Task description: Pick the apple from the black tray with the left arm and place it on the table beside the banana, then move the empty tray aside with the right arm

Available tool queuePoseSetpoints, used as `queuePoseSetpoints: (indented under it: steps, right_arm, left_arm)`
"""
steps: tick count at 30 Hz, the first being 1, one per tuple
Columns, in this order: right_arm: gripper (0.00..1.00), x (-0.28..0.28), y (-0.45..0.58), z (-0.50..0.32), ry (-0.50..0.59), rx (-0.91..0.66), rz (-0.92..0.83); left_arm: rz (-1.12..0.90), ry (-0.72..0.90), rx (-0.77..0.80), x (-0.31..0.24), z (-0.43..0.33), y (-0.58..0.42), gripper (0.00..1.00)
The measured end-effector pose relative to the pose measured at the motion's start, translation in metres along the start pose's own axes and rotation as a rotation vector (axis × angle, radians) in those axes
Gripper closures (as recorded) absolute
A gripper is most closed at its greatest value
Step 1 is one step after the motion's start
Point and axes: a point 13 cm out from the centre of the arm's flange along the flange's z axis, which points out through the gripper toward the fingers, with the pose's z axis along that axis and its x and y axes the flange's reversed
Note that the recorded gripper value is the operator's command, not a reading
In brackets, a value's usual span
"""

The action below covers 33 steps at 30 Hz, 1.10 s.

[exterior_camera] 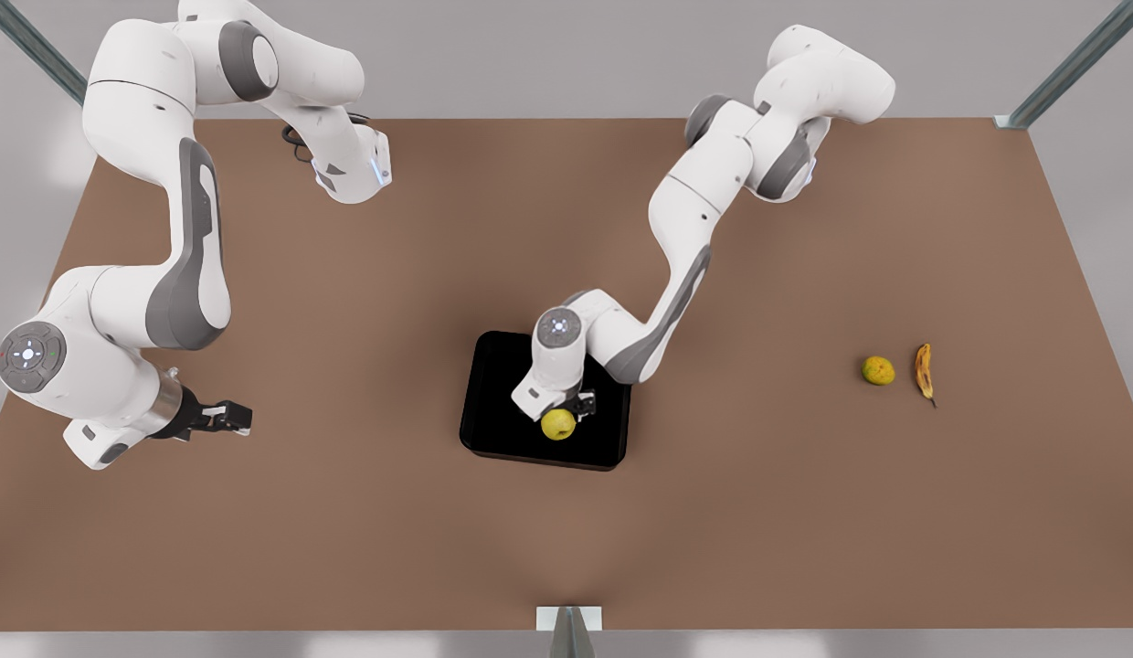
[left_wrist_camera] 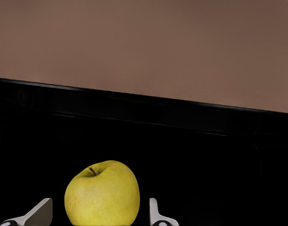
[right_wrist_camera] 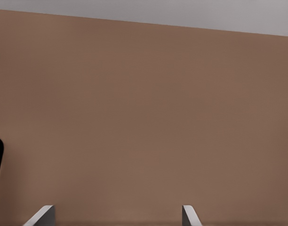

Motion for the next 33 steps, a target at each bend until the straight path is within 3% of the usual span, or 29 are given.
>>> queuePoseSetpoints:
  steps: [5,6,7,12,15,19,22,25,28,30,31,33]
  right_arm:
    - [0.00,0.000,0.000,0.000,0.001,0.000,-0.001]
    - [0.00,0.000,0.000,0.000,0.001,0.000,-0.001]
    - [0.00,0.000,0.000,0.000,0.001,0.000,-0.001]
    - [0.00,0.000,-0.001,0.000,0.001,0.000,0.000]
    - [0.00,0.000,0.000,0.000,0.001,0.000,-0.001]
    - [0.00,0.003,0.034,-0.004,0.014,-0.001,-0.039]
    - [0.00,0.015,0.154,-0.039,0.006,-0.002,-0.138]
    - [0.00,0.038,0.245,-0.051,0.021,-0.017,-0.143]
    - [0.00,0.061,0.296,-0.050,0.063,-0.060,-0.094]
    - [0.00,0.075,0.326,-0.051,0.091,-0.098,-0.060]
    - [0.10,0.083,0.339,-0.049,0.109,-0.108,-0.039]
    - [0.03,0.108,0.368,-0.042,0.149,-0.107,-0.009]
  left_arm:
    - [-0.005,-0.010,-0.007,0.000,0.023,0.007,0.00]
    - [-0.006,-0.013,-0.005,0.000,0.024,0.007,0.12]
    - [-0.008,-0.016,-0.003,-0.001,0.025,0.007,0.32]
    - [-0.019,-0.034,0.008,-0.007,0.008,0.001,0.30]
    - [-0.065,-0.050,0.020,-0.046,-0.083,0.016,0.30]
    - [-0.197,0.014,-0.017,-0.124,-0.198,0.158,0.30]
    - [-0.263,0.141,-0.082,-0.143,-0.193,0.312,0.30]
    - [-0.277,0.266,-0.128,-0.125,-0.150,0.455,0.30]
    - [-0.214,0.338,-0.125,-0.096,-0.116,0.534,0.30]
    - [-0.166,0.389,-0.107,-0.048,-0.093,0.576,0.30]
    - [-0.143,0.402,-0.095,-0.025,-0.081,0.594,0.30]
    - [-0.080,0.380,-0.073,-0.009,-0.065,0.615,0.30]
